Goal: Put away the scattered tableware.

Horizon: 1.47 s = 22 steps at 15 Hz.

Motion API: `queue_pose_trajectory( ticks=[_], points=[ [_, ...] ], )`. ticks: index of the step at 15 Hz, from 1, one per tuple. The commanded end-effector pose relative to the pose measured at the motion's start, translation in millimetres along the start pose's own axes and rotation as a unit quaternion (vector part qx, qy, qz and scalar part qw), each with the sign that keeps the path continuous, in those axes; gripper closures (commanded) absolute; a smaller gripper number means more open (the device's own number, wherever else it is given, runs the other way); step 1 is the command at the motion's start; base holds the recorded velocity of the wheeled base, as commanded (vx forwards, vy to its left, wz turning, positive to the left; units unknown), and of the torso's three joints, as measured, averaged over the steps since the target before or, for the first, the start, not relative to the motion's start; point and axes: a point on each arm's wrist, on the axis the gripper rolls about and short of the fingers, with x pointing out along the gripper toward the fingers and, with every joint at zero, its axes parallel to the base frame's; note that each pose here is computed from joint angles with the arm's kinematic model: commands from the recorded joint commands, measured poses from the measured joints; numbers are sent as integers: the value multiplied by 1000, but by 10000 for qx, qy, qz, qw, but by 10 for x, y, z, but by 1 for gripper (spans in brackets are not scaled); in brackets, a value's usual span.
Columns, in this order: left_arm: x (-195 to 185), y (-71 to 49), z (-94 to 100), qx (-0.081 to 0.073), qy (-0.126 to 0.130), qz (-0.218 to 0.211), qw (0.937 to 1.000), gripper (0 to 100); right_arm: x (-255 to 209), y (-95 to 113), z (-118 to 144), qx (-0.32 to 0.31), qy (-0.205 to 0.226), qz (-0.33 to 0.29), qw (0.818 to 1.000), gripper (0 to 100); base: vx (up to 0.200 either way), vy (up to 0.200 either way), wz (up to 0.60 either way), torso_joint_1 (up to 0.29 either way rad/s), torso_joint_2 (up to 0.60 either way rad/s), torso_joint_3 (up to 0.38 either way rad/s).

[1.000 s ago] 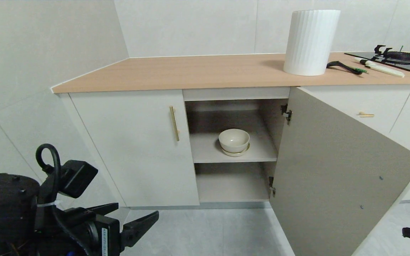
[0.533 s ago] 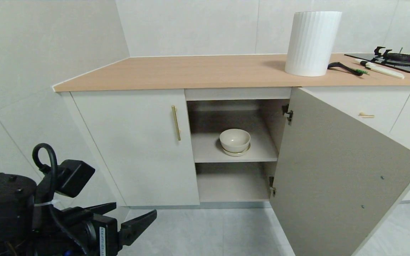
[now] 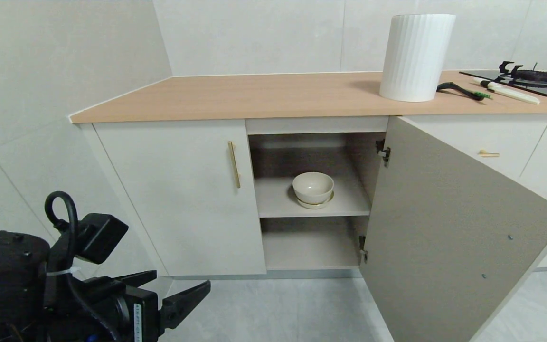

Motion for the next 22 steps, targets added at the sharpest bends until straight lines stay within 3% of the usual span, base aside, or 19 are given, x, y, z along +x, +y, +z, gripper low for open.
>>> queue_pose_trajectory(
  ticks=[1, 5, 6, 7, 8, 12, 15, 18, 22],
  points=[
    [5, -2, 3, -1, 3, 2, 10000, 0, 273, 56, 39, -17, 454, 47, 9990, 0, 0, 0, 0, 0, 0, 0],
    [4, -5, 11, -18, -9, -10, 10000, 0, 272, 249, -2, -335, 677, 600, 9953, 0, 0, 0, 0, 0, 0, 0],
    [7, 15, 22, -46, -30, 47, 10000, 0, 256, 432, -72, -648, 792, 893, 9907, 0, 0, 0, 0, 0, 0, 0],
    [7, 20, 24, -53, -33, 60, 10000, 0, 254, 461, -82, -697, 809, 937, 9898, 0, 0, 0, 0, 0, 0, 0],
    [5, 31, 34, -68, -65, 92, 9999, 0, 237, 686, -179, -1073, 960, 1264, 9815, 0, 0, 0, 0, 0, 0, 0],
    [-44, 84, 98, -121, -255, 208, 9994, 0, 360, 1266, -306, -1696, 1249, 1756, 9617, 0, 0, 0, 0, 0, 0, 0],
    [-53, 153, 168, 14, -384, 416, 9984, 0, 520, 1625, -413, -1988, 1438, 1927, 9501, 0, 0, 0, 0, 0, 0, 0],
    [48, 103, 330, 21, -455, 389, 9982, 0, 693, 1897, -433, -2086, 1465, 2008, 9459, 0, 0, 0, 0, 0, 0, 0],
    [157, 96, 334, 31, -295, 440, 9986, 0, 958, 2167, -395, -2052, 1362, 2054, 9472, 0, 0, 0, 0, 0, 0, 0]
  ],
)
